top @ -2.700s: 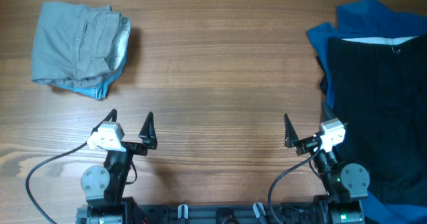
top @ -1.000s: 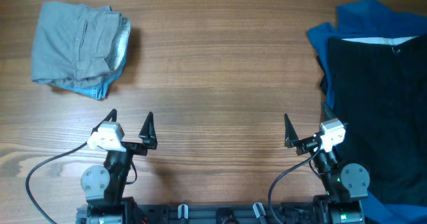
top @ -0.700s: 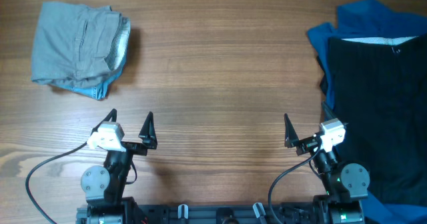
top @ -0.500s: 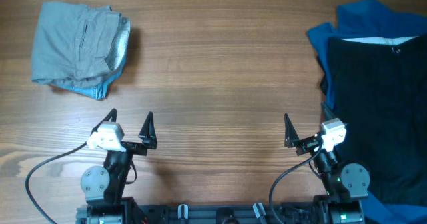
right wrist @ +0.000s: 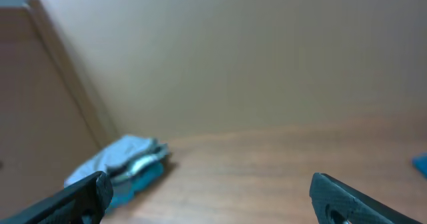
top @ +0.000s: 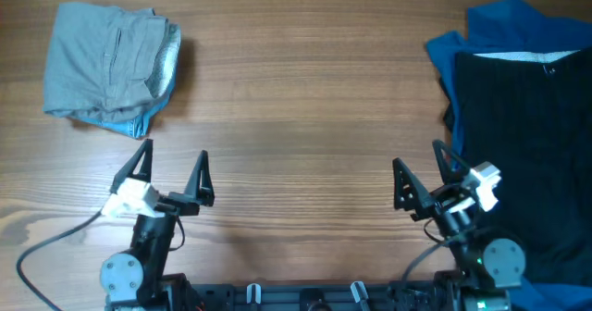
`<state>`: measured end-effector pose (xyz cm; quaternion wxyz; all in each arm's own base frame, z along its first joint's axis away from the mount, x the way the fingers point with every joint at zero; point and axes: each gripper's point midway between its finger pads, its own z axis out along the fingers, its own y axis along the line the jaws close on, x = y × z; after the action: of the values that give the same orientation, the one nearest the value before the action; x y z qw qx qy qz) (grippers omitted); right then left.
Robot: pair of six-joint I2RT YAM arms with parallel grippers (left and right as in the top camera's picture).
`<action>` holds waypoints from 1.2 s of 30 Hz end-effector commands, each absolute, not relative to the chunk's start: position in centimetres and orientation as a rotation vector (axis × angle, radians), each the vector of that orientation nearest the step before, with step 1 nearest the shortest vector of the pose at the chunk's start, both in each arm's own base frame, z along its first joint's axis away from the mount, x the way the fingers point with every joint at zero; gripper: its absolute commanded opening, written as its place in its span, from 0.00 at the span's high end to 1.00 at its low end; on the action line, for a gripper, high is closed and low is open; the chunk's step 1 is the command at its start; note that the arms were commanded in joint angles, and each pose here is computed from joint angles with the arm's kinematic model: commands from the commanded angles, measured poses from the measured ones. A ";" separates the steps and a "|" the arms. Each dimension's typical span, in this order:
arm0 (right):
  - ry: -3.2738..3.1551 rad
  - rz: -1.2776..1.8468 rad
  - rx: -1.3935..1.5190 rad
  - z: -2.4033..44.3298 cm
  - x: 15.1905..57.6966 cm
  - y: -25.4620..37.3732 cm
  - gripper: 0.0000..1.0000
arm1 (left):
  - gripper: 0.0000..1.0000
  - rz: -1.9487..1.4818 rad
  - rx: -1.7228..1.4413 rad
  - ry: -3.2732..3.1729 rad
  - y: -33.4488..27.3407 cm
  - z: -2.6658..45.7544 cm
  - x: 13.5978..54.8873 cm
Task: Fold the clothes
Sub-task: 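Reach the right gripper into the right pile and grasp the black shorts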
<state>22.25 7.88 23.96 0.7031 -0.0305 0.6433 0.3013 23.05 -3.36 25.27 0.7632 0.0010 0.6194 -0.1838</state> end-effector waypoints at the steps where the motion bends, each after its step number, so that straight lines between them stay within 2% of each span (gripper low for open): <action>1: 1.425 0.679 -0.118 28.1 21.6 8.4 0.00 | 0.00 -0.519 -0.085 1.408 -3.7 27.0 22.9; 7: 1.859 0.720 0.009 27.9 26.2 8.8 0.00 | 0.00 -0.549 -0.232 1.832 -3.6 26.2 25.3; 11: 2.186 0.673 0.052 27.2 31.7 8.9 0.00 | 0.00 -0.507 -0.268 2.185 -3.3 23.7 28.6; 16: 2.426 0.449 -0.038 22.7 39.0 6.3 0.00 | 0.00 -0.582 -0.236 2.278 -4.2 23.5 31.6; 19: 2.447 0.384 0.116 19.1 42.7 2.1 0.00 | 0.00 -0.613 -0.223 2.281 -4.7 23.5 31.5; 21: 2.451 0.320 0.351 16.9 44.0 -1.9 0.01 | 0.00 -0.643 -0.211 2.285 -5.1 23.5 31.3; 24: 2.447 0.281 0.488 14.1 45.2 -6.6 0.16 | 0.00 -0.645 -0.202 2.268 -5.1 23.8 31.6; 29: 2.429 0.202 0.455 10.8 47.6 -9.2 0.16 | 0.00 -0.628 -0.213 2.277 -4.8 23.1 32.6; 32: 2.492 0.061 0.479 7.5 47.4 -10.8 0.17 | 0.00 -0.632 -0.231 2.324 -4.7 21.5 33.2; 33: 2.551 0.026 0.461 5.5 46.8 -11.0 0.21 | 0.00 -0.637 -0.248 2.366 -4.7 20.2 33.6; 36: 2.604 -0.022 0.465 3.7 46.1 -11.5 0.28 | 0.00 -0.631 -0.276 2.418 -4.5 18.3 34.1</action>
<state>46.30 -10.33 5.05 0.2625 0.1795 0.9475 0.0331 33.33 -4.47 19.54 0.3247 -0.1115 0.9071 -0.2435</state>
